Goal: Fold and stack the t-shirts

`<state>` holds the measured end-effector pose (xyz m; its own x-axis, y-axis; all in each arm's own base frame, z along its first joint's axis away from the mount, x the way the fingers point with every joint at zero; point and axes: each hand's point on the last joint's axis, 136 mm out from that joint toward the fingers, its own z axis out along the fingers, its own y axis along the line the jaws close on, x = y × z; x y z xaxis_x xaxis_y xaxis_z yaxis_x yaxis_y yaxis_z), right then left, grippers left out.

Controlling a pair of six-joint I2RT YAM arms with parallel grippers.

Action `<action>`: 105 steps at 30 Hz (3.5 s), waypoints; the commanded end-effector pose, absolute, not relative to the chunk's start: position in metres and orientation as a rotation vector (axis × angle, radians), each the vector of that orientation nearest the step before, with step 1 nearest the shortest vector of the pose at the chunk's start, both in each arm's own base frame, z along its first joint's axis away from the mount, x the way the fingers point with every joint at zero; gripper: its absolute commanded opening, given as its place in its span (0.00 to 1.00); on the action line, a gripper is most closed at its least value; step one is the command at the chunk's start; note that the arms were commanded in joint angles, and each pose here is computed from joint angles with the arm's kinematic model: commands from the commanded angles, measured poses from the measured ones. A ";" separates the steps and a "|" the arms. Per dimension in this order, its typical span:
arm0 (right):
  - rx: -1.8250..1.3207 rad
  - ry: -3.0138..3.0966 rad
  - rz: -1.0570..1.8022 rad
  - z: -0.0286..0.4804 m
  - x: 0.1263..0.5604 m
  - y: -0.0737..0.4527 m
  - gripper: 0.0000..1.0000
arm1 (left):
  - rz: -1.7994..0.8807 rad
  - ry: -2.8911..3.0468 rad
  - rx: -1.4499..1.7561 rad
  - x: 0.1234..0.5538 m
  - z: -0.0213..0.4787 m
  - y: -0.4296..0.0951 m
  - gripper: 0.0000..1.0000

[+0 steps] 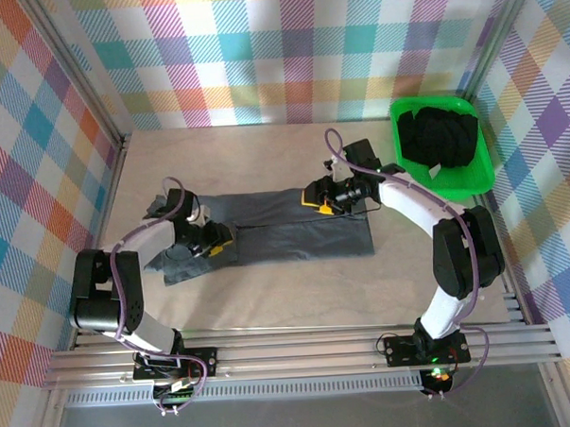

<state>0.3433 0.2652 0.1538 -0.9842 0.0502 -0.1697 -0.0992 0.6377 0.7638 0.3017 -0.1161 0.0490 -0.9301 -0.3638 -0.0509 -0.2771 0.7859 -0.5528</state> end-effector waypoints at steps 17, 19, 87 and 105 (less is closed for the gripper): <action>-0.139 2.638 1.231 0.158 0.329 0.268 0.49 | -0.287 2.521 -1.278 0.288 0.092 0.036 0.40; -0.149 2.644 1.242 0.157 0.327 0.271 0.49 | -0.303 2.460 -1.287 0.307 0.088 0.053 0.39; -0.052 2.737 1.045 0.140 0.344 0.246 0.46 | 0.131 2.594 -1.221 0.365 0.091 0.142 0.44; -0.033 3.026 0.128 0.028 0.434 0.166 0.25 | -0.204 2.474 -1.720 0.332 0.036 -0.010 0.19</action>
